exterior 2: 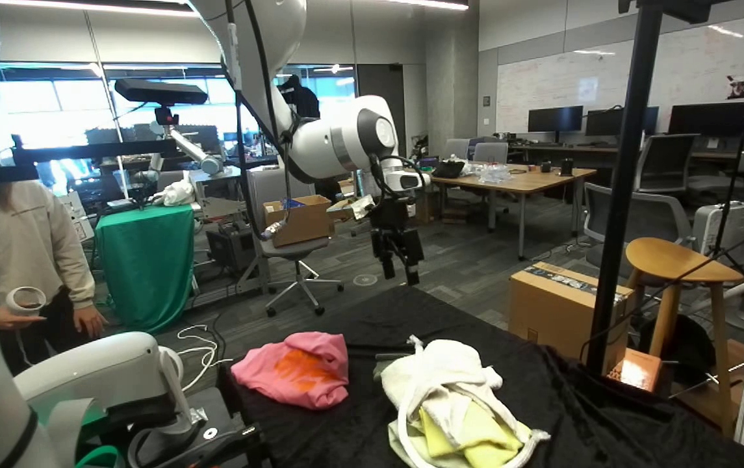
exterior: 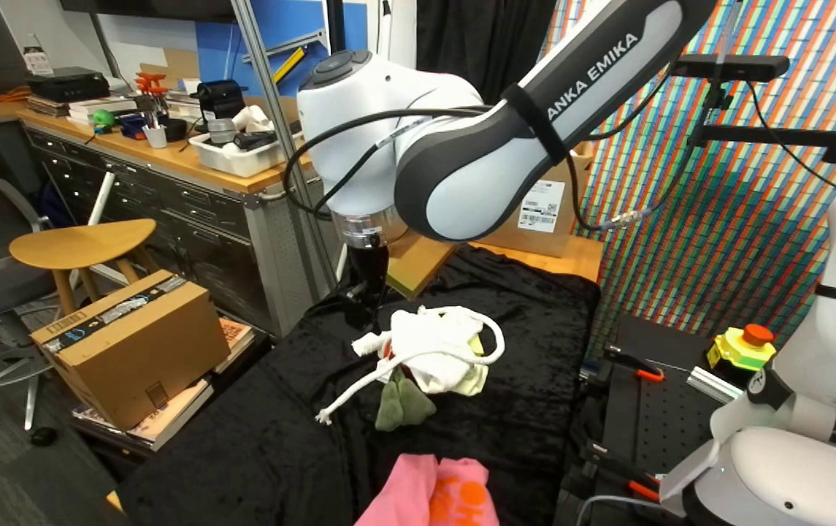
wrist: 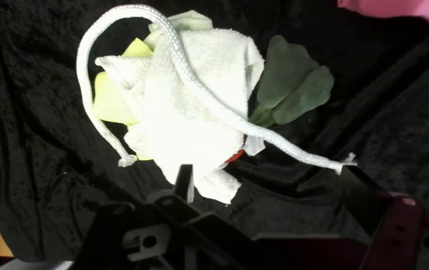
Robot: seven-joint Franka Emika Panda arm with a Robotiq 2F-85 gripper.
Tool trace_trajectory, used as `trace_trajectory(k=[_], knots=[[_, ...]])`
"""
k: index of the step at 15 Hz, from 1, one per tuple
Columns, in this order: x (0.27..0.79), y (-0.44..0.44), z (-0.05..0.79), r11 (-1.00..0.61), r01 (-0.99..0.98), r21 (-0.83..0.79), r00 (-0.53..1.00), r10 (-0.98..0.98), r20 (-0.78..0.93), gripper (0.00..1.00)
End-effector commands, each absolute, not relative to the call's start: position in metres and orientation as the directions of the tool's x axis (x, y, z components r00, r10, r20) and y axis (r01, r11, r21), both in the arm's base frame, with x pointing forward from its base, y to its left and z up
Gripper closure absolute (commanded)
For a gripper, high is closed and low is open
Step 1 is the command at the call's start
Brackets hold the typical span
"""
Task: Pile all the objects on the table
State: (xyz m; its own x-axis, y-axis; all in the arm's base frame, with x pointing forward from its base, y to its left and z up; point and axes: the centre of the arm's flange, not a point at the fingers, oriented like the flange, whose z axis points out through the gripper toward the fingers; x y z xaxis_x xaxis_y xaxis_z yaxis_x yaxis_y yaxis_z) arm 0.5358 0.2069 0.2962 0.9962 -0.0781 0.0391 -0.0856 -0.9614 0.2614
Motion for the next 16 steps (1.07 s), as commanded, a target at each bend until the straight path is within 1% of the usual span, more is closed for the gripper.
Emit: trace_trajectory(k=[1,7,16], knots=[[0.513,0.231,0.294,-0.974,0.034,0.223,0.999,0.041,0.028,0.0],[0.489,0.264,0.256,-0.973,0.126,0.193,0.992,0.127,-0.008,0.0],[0.462,0.324,0.188,-0.983,0.163,0.084,0.985,0.158,-0.067,0.0]])
